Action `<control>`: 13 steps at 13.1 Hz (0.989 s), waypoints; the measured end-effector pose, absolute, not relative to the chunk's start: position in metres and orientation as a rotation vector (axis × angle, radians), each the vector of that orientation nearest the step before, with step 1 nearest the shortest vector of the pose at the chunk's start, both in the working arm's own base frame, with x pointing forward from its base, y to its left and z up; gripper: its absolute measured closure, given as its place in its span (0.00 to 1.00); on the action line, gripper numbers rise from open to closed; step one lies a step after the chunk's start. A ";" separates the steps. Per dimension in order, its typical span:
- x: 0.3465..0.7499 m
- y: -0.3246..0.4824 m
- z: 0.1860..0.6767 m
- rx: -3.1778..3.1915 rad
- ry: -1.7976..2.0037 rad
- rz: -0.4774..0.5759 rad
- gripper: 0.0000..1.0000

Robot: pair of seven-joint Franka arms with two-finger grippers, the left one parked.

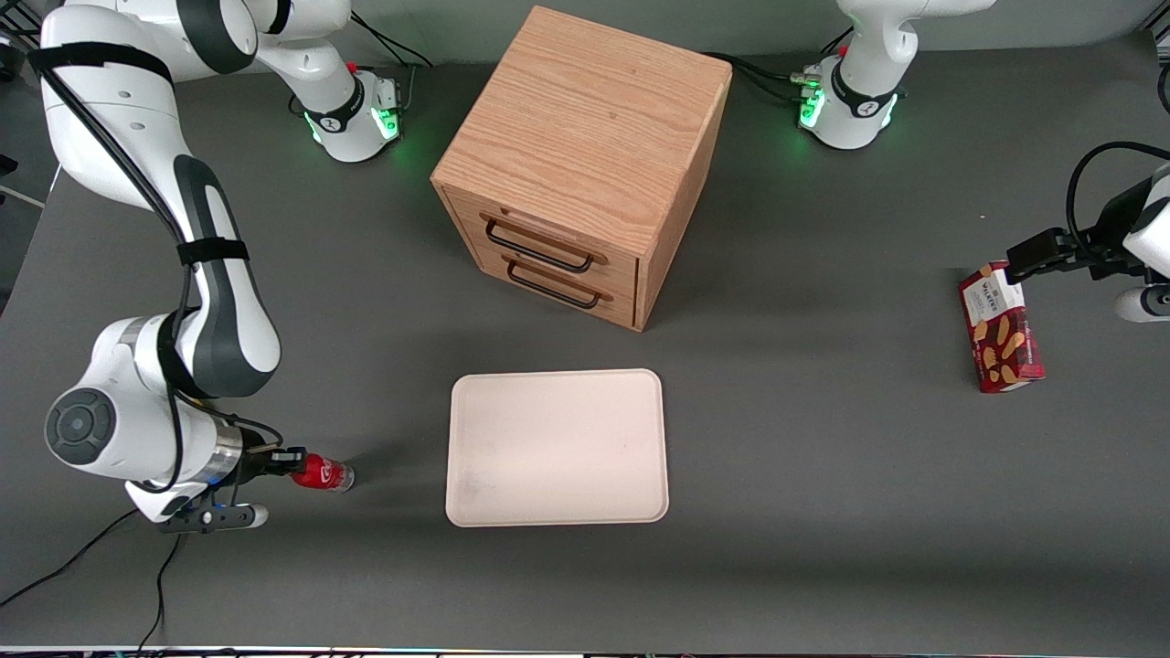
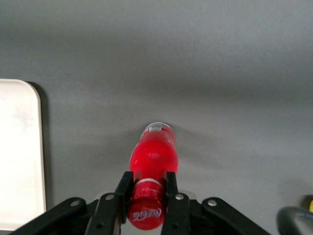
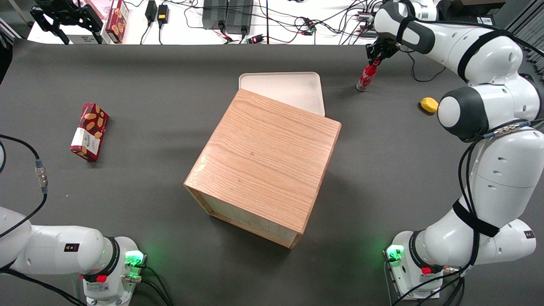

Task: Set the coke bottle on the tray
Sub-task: 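Lift the bottle and carry it with the right gripper onto the white tray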

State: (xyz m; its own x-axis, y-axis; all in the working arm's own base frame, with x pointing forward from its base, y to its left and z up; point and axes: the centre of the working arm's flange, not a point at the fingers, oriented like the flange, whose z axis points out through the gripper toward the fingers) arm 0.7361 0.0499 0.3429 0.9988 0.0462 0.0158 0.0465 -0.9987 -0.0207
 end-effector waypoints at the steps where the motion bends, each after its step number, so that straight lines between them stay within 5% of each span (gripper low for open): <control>1: 0.736 0.050 0.359 -3.119 -0.075 -0.030 0.69; 8: 0.712 0.099 0.509 -3.115 -0.141 0.048 0.69; 13: 0.705 0.199 0.533 -3.028 -0.072 -0.093 0.69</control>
